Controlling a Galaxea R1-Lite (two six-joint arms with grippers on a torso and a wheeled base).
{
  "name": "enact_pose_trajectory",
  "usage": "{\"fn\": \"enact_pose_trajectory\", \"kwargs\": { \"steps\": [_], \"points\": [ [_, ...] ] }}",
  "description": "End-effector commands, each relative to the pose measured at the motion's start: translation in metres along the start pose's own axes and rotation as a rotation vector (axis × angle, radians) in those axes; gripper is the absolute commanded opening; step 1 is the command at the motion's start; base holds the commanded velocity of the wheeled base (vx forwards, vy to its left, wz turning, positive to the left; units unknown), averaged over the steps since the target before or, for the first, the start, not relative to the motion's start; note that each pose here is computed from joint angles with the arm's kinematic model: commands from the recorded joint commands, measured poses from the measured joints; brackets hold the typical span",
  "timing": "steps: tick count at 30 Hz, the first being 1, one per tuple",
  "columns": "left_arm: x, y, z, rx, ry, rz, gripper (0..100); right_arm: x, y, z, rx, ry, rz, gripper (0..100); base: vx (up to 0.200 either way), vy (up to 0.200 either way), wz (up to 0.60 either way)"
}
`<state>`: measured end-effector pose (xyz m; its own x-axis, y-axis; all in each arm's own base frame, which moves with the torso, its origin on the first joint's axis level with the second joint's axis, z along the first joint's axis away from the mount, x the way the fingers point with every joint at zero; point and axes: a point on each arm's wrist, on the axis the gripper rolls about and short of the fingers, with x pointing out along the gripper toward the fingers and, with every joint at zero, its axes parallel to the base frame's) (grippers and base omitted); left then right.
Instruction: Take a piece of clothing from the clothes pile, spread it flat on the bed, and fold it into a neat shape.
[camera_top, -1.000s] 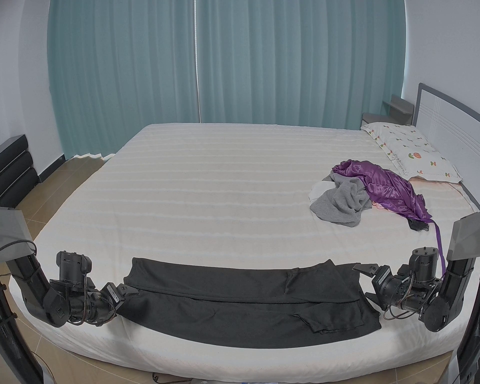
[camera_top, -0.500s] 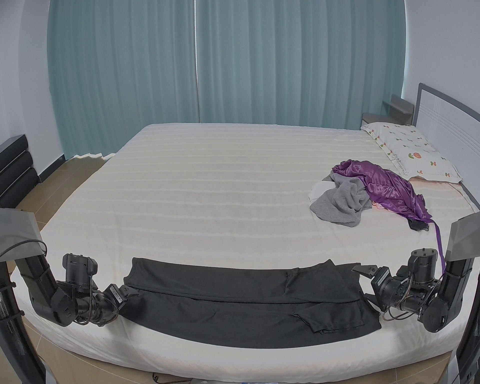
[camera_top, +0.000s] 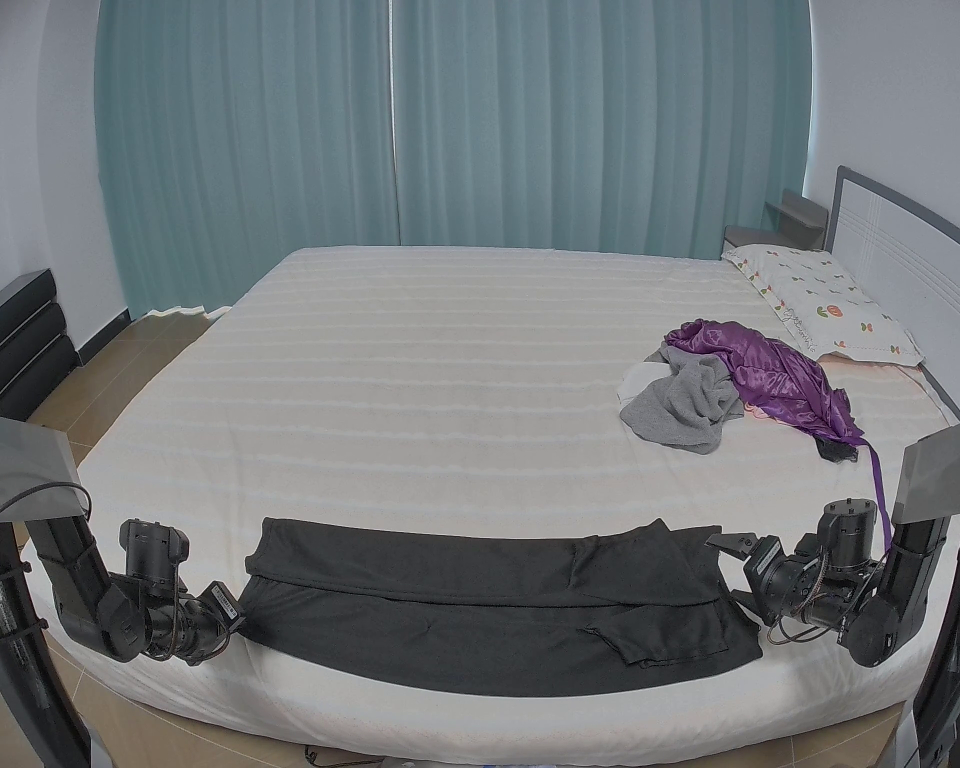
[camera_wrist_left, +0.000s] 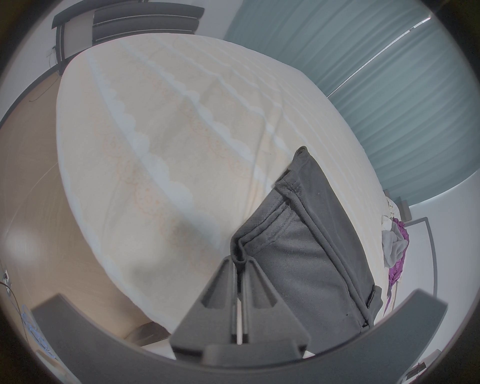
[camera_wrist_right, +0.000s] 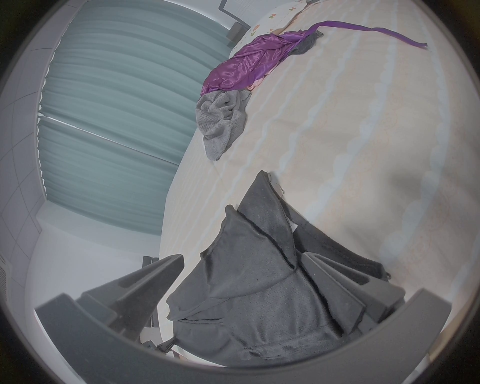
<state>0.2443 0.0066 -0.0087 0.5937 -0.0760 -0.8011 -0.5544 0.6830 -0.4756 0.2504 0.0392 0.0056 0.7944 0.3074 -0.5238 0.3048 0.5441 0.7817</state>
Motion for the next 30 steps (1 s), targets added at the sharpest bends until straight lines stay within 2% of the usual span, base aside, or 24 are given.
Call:
{"fn": "enact_pose_trajectory", "kwargs": {
  "steps": [1,8,15,30],
  "points": [
    [-0.003,0.005,-0.002,-0.011,-0.003,0.019,0,-0.008,0.002,-0.001,-0.006,-0.007,0.0,100,0.0,0.0,0.0],
    [-0.006,0.007,-0.003,-0.013,-0.013,0.016,0,-0.025,0.009,0.001,-0.015,-0.019,0.006,100,0.0,0.0,0.0],
    [-0.012,0.01,-0.006,-0.01,-0.015,0.014,0,-0.028,0.006,-0.001,-0.06,-0.011,-0.04,100,0.0,0.0,0.0],
    [-0.017,0.017,-0.015,-0.013,0.014,0.041,0,-0.016,-0.013,-0.003,-0.079,0.001,-0.134,100,0.0,0.0,0.0]
  ]
}}
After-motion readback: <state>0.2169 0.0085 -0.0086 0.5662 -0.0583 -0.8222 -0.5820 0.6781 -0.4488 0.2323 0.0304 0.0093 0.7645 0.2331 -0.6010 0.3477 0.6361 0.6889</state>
